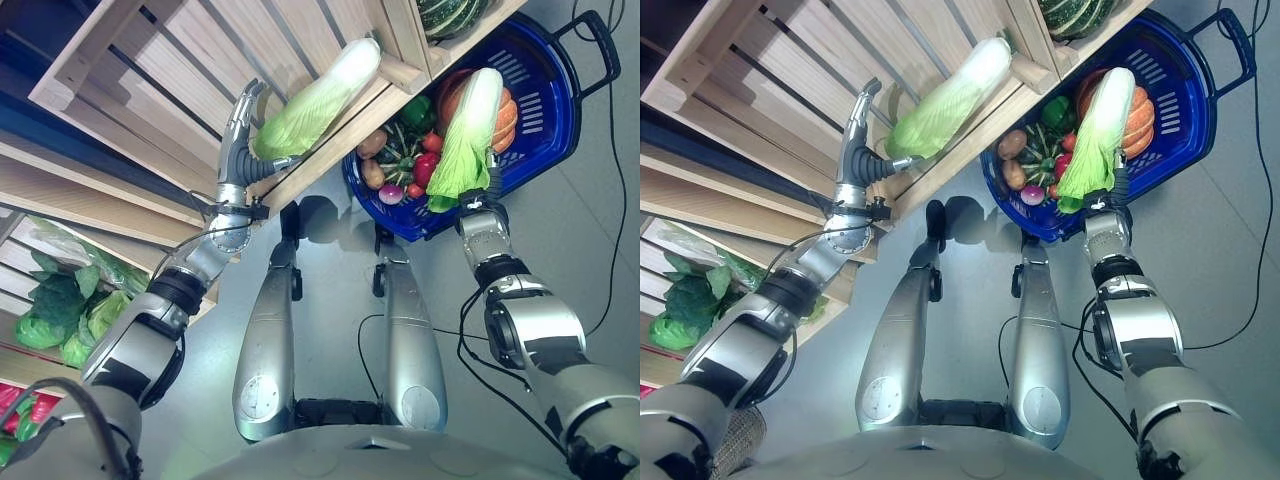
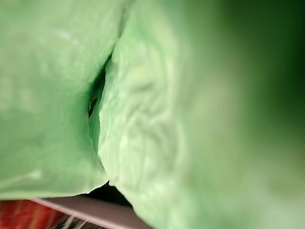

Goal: Pick up fruits and vegetables into the basket

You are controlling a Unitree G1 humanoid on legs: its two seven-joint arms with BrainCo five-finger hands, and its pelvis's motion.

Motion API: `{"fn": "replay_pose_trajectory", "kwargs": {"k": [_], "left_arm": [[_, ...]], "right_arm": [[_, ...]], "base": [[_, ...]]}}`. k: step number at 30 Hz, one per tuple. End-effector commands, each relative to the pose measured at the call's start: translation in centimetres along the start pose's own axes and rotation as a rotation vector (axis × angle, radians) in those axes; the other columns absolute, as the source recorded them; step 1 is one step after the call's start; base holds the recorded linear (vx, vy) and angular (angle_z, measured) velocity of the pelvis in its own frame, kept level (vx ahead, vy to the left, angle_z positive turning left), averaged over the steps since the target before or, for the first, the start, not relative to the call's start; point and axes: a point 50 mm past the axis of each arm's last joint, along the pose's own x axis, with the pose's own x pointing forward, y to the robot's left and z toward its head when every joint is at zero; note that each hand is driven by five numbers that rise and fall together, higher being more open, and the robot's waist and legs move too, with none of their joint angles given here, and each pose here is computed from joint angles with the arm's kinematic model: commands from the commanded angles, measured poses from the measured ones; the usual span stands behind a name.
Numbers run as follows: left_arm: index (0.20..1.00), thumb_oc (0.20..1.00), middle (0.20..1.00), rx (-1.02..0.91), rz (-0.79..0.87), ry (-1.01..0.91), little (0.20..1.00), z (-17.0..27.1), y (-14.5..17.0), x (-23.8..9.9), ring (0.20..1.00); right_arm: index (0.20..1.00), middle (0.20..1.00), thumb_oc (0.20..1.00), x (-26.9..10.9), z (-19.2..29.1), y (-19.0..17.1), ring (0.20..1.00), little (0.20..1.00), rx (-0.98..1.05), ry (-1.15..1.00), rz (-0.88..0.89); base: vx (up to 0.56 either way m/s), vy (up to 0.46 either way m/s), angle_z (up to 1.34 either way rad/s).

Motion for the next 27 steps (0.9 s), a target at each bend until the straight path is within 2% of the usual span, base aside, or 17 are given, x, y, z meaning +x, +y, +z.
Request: {"fn": "replay_pose_trajectory", "kwargs": {"k": [1,14,15,18,19,20,21,27], "left_arm": [[1.000,1.000,1.000,-0.109,0.055,-0.054,1.000,1.5,-0.6,0.3,1.000],[1.000,1.000,1.000,-0.147,0.066,-0.085,1.000,2.7,-1.2,0.7,1.000],[1.000,1.000,1.000,-0.150,0.068,-0.087,1.000,2.7,-1.2,0.7,1.000],[1.000,1.000,1.000,-0.158,0.070,-0.092,1.000,2.9,-1.3,0.6,1.000],[1.000,1.000,1.000,-0.162,0.072,-0.095,1.000,3.0,-1.3,0.7,1.000],[1.000,1.000,1.000,-0.164,0.072,-0.096,1.000,3.0,-1.3,0.7,1.000],[1.000,1.000,1.000,-0.164,0.071,-0.096,1.000,3.1,-1.3,0.7,1.000],[1.000,1.000,1.000,-0.163,0.067,-0.097,1.000,3.1,-1.2,0.7,1.000]], "right_arm": [[0.200,0.200,0.200,0.2,3.7,-0.9,0.200,0.200,-0.098,-0.085,-0.030],[0.200,0.200,0.200,0.6,6.4,-0.3,0.200,0.200,-0.123,-0.139,-0.156],[0.263,0.263,0.263,0.6,6.6,-0.2,0.263,0.263,-0.123,-0.144,-0.161],[0.235,0.235,0.235,0.7,6.9,-0.1,0.235,0.235,-0.132,-0.145,-0.171],[0.467,0.467,0.467,0.7,6.9,0.0,0.467,0.467,-0.139,-0.141,-0.178],[0.799,0.799,0.799,0.7,7.0,0.0,0.799,0.799,-0.140,-0.137,-0.179],[1.000,1.000,1.000,0.7,7.0,0.0,1.000,1.000,-0.142,-0.136,-0.179],[1.000,1.000,1.000,0.7,6.7,-0.3,1.000,1.000,-0.158,-0.121,-0.188]], "base": [[0.00,0.000,0.00],[0.00,0.009,0.02],[0.00,0.000,0.00],[0.00,0.000,0.00],[0.00,0.000,0.00],[0.00,0.000,0.00],[0.00,0.000,0.00],[0.00,0.000,0.00]]}}
